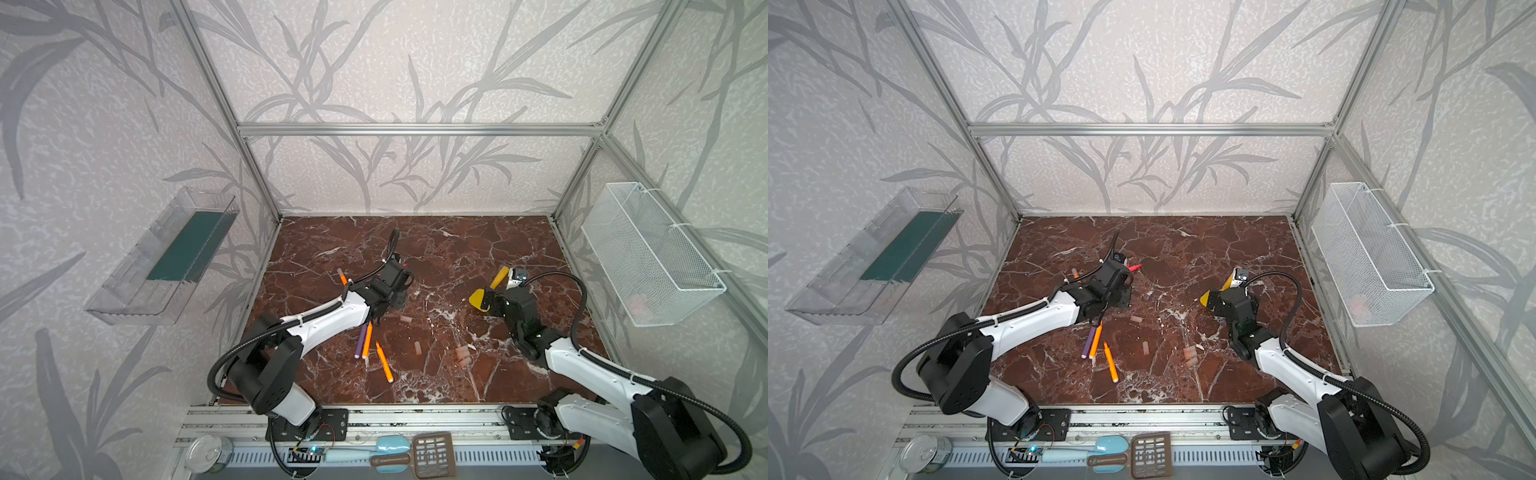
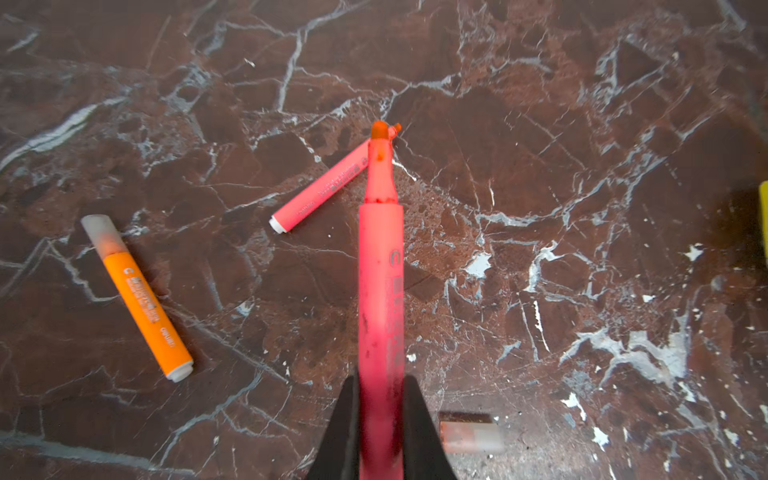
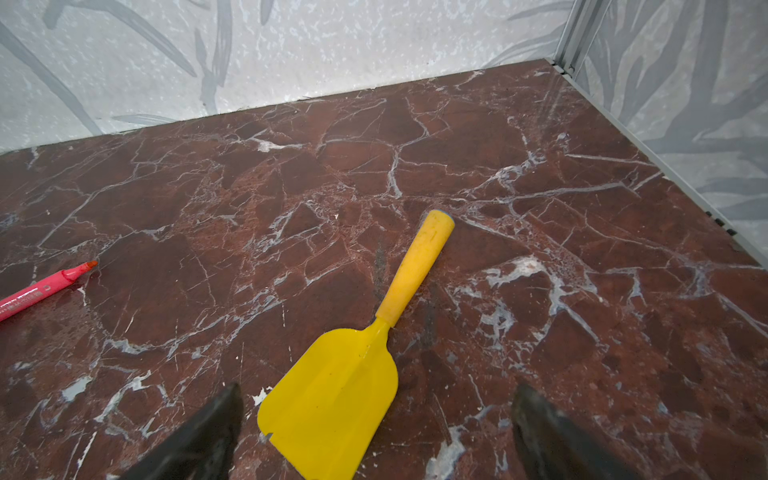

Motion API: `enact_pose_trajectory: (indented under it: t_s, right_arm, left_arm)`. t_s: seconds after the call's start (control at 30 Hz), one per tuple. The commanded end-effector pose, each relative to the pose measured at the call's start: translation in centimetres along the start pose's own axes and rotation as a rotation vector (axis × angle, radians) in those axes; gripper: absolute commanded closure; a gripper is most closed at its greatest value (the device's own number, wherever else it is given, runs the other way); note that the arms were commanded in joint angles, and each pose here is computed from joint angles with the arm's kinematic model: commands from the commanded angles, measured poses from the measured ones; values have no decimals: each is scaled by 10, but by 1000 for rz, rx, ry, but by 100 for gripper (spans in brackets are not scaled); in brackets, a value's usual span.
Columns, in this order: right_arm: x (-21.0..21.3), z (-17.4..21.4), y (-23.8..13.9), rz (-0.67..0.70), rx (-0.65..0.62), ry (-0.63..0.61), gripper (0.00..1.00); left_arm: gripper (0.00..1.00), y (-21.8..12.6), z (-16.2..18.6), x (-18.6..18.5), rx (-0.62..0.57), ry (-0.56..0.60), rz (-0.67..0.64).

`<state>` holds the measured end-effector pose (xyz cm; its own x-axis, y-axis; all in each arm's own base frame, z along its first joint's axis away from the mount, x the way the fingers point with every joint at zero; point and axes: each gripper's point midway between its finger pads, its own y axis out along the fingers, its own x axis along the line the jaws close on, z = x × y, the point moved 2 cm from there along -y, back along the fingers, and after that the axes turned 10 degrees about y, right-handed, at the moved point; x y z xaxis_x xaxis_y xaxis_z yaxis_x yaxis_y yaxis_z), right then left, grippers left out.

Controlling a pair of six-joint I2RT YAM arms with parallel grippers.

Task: Insert the pens into the pen caps
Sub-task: 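Bring the pink marker toward the right gripper while the right gripper approaches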

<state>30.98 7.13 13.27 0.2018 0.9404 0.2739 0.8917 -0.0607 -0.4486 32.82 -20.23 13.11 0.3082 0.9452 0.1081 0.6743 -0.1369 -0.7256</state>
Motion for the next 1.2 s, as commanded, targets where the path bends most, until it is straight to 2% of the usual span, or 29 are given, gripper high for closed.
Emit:
enact_pose_trajectory:
  t_s: [0.0,0.13,0.37,0.47,0.57,0.67,0.8,0.93,1.03,1.17]
  right_arm:
    - [3,-11,-7,-31,-41,31,2]
    - [1,-12,-14,-61,-69,47,2]
    - [4,-10,-16,-82,-55,39,2]
    - [4,-10,-16,-85,-54,38,2]
    - [10,-8,-15,-114,-36,35,2]
    - [29,2,-17,-246,19,53,2]
    - [75,20,-28,-479,89,125,4]
    - [128,35,-44,-599,146,128,7]
    - [160,44,-54,-693,188,144,11]
    - [184,44,-62,-772,236,176,15]
  left_arm:
    - [100,-11,-3,8,-100,-62,3]
    - [100,-27,0,8,-219,-112,64]
    - [100,-55,8,33,-381,-260,31]
    - [100,-65,13,37,-436,-277,50]
    - [100,-73,13,35,-440,-246,74]
    - [100,-71,15,26,-423,-207,120]
    - [100,-67,12,-9,-426,-142,328]
    - [100,-74,7,-44,-481,-73,532]
    - [100,-73,7,-57,-490,-50,582]
    - [100,-67,11,-73,-444,7,593]
